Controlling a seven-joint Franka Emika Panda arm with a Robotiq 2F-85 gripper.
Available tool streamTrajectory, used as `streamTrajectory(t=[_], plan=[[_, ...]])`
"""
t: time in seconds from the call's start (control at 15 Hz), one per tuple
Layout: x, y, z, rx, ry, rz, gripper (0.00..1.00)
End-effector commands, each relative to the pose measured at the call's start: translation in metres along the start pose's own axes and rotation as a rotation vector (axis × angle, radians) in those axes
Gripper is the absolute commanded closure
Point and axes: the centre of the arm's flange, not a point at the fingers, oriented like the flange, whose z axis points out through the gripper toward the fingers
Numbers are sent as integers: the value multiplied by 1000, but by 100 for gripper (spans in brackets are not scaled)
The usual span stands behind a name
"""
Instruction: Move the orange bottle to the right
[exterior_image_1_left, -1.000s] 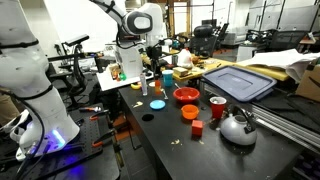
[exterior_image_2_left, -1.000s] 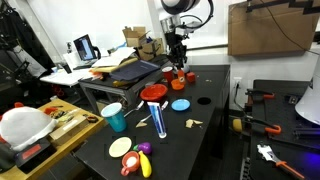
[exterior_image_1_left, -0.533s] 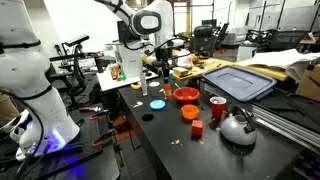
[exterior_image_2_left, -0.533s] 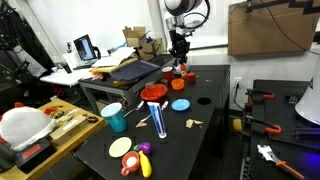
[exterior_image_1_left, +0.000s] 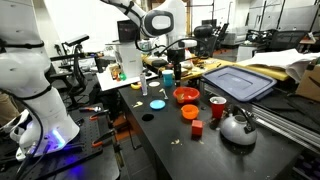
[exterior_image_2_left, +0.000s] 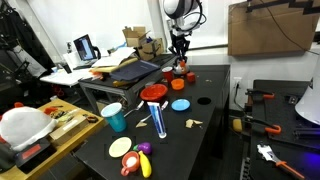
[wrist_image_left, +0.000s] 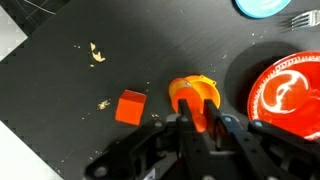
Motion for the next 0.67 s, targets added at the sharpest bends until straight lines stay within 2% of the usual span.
streamTrajectory(t=[0.0, 0.6], plan=[[27, 2, -2, -10, 38, 76, 95], [63, 25, 4, -35, 120, 219, 95]])
